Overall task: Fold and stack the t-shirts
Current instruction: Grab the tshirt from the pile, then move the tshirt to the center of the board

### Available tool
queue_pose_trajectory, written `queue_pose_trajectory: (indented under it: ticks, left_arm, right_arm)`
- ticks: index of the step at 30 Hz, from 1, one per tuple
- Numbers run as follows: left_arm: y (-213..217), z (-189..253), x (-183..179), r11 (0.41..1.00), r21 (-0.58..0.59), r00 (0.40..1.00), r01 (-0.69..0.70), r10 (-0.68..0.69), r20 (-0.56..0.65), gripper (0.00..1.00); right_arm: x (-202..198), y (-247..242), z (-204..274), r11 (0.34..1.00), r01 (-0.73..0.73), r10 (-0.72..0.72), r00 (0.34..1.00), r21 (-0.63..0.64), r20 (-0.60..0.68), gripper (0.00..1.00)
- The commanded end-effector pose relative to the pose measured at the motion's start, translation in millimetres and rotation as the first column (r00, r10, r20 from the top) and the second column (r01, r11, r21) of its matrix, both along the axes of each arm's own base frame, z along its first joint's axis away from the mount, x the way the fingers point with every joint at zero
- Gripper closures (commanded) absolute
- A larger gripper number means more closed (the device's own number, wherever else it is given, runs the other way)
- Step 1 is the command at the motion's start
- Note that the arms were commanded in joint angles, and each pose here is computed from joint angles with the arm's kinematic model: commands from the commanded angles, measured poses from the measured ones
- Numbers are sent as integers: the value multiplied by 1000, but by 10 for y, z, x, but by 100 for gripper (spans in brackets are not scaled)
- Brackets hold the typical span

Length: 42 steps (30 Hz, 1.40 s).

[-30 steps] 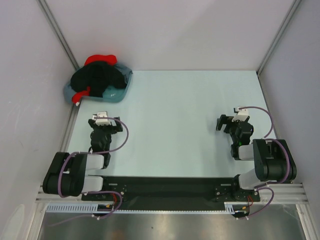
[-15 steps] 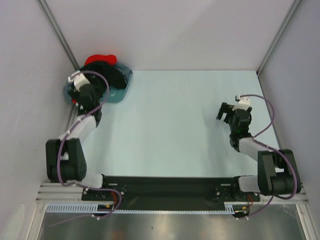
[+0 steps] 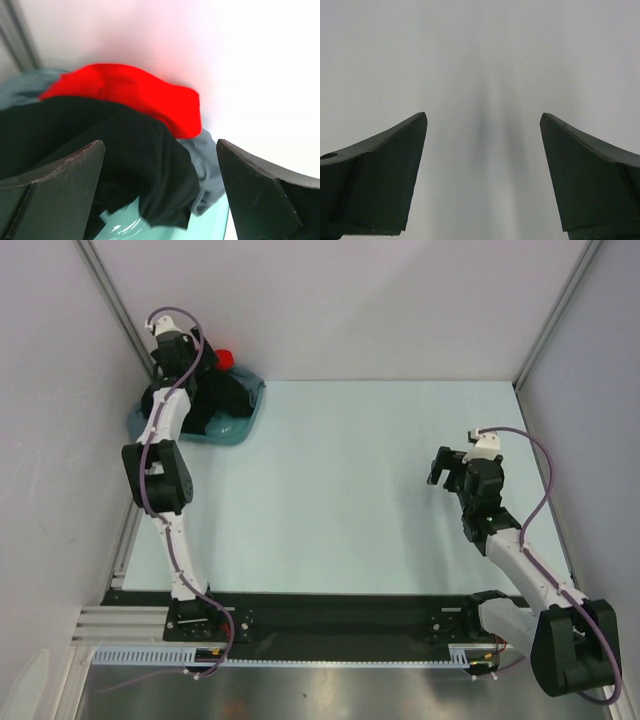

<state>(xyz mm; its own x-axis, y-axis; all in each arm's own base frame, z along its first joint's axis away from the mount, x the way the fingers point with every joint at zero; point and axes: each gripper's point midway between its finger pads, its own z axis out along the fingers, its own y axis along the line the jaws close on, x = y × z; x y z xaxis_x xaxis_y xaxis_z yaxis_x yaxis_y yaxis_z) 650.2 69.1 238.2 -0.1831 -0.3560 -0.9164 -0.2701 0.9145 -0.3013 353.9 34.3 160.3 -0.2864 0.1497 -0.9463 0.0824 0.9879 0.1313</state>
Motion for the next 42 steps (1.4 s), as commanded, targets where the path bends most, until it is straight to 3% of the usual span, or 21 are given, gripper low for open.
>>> queue_pose_trajectory:
  ticks: [1, 6, 8, 9, 10, 12, 15, 16, 17, 18, 19, 20, 25, 29, 31, 36, 37, 39, 40, 41, 42]
  left_arm:
    - [-85, -229, 169, 984, -172, 998, 46, -54, -41, 1]
    - [-1, -708, 232, 963, -260, 993, -71, 43, -112, 7]
    - [-49, -811, 341, 949, -310, 994, -63, 32, -102, 17]
    - [-58, -791, 389, 945, -322, 996, -57, 30, -89, 25]
    - [-133, -697, 460, 936, -352, 998, -15, -6, -58, 46]
    - [-205, -505, 502, 931, -364, 1000, 17, -24, -13, 73]
    - [-317, 55, 390, 938, -341, 997, 57, -35, 72, 87]
    - [-351, 10, 315, 939, -342, 998, 49, -32, 56, 90]
    - [-406, 452, 179, 940, -333, 992, 78, -38, 123, 94]
    - [-507, 596, 118, 940, -329, 988, 94, -46, 151, 100]
    - [-554, 587, 32, 940, -331, 989, 87, -43, 140, 100]
    - [-613, 1081, -139, 943, -312, 972, 117, -45, 229, 100]
    - [-1150, 2273, -751, 960, -166, 908, 223, -143, 394, 100]
    - [-1500, 2957, -1400, 951, -113, 855, 287, -201, 478, 100]
    - [-1811, 3172, -1769, 925, -102, 819, 366, -268, 508, 100]
    - [-2539, 2845, -2426, 839, -148, 793, 523, -416, 446, 99]
    - [-2657, 2404, -2442, 834, -165, 818, 526, -444, 364, 97]
    - [-2876, 2218, -2798, 793, -180, 792, 582, -502, 348, 84]
    - [-2986, 1668, -2857, 786, -195, 805, 586, -539, 247, 74]
    - [-3082, 1493, -2995, 761, -209, 787, 614, -574, 224, 58]
    - [-3208, 1360, -3206, 720, -229, 756, 655, -622, 205, 18]
  right_arm:
    - [-120, -65, 112, 999, 35, -35, 999, 0, 4, 0]
    - [-176, -121, 132, 998, 53, -54, 999, -15, -4, 1]
    - [-184, -115, 115, 999, 49, -49, 999, -16, -15, 2]
    - [-182, -112, 129, 999, 47, -47, 999, -17, -15, 2]
    - [-184, -105, 121, 999, 42, -43, 999, -18, -23, 3]
    - [-192, -48, 114, 1000, 14, -15, 999, -14, -44, 4]
    - [-211, 53, 111, 1000, -23, 23, 997, 6, -74, 6]
    - [-205, 120, 160, 999, -46, 48, 996, 27, -69, 7]
    - [-230, 159, 140, 998, -59, 62, 994, 35, -86, 7]
    - [-233, 198, 158, 996, -72, 76, 993, 45, -90, 8]
    - [-248, 281, 153, 993, -99, 105, 990, 58, -99, 9]
    - [-256, 335, 187, 991, -107, 115, 987, 77, -108, 10]
    - [-322, 715, 373, 969, -212, 226, 968, 124, -112, 11]
    - [-392, 940, 492, 948, -265, 289, 949, 175, -129, 11]
    - [-411, 1026, 582, 937, -295, 320, 940, 188, -121, 3]
    - [-472, 1112, 676, 923, -327, 356, 926, 203, -123, 0]
    - [-474, 1119, 718, 922, -329, 357, 927, 206, -117, 0]
    - [-509, 1108, 708, 922, -326, 356, 925, 208, -130, 0]
    - [-520, 1099, 702, 923, -322, 354, 926, 212, -135, 0]
    - [-551, 1081, 664, 926, -314, 349, 924, 212, -155, 0]
    - [-571, 1069, 642, 927, -307, 344, 924, 214, -165, 0]
